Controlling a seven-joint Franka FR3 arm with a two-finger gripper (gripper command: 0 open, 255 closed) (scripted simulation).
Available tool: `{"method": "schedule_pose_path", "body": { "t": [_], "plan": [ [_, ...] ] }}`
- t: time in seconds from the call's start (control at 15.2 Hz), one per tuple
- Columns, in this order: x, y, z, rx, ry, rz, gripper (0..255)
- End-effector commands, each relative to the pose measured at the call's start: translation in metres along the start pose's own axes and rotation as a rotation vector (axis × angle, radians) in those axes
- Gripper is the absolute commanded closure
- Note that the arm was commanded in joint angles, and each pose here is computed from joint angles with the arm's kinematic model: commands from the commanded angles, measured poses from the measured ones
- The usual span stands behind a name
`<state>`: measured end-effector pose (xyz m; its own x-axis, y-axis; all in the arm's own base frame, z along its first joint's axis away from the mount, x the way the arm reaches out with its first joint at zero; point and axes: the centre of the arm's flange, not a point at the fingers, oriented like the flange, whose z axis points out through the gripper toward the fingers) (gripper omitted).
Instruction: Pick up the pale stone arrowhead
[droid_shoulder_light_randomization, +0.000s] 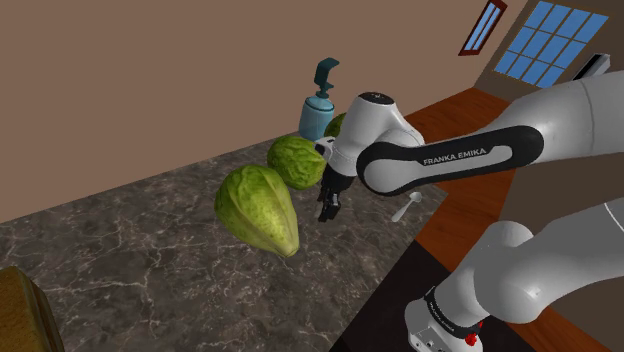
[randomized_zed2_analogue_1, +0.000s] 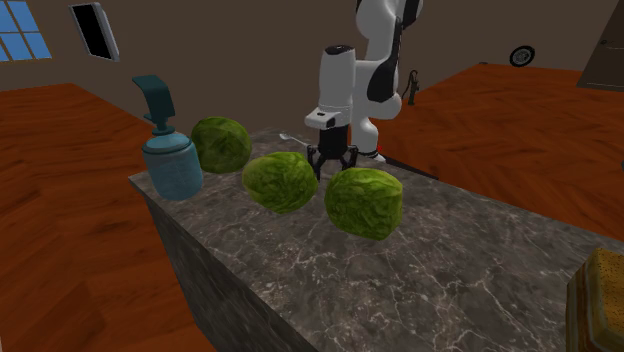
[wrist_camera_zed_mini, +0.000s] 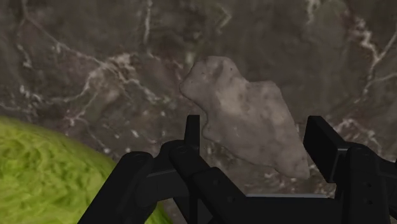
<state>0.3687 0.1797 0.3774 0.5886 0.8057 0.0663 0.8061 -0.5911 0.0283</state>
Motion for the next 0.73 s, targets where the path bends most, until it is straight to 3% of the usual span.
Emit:
{"method": "schedule_pose_path", "body": {
  "t": [0.0,0.66],
  "plan": [
    [0.001,-0.001,-0.01,0.0,0.0,0.0,255],
    [0.005,0.001,-0.062,0.0,0.0,0.0,255]
  ]
}}
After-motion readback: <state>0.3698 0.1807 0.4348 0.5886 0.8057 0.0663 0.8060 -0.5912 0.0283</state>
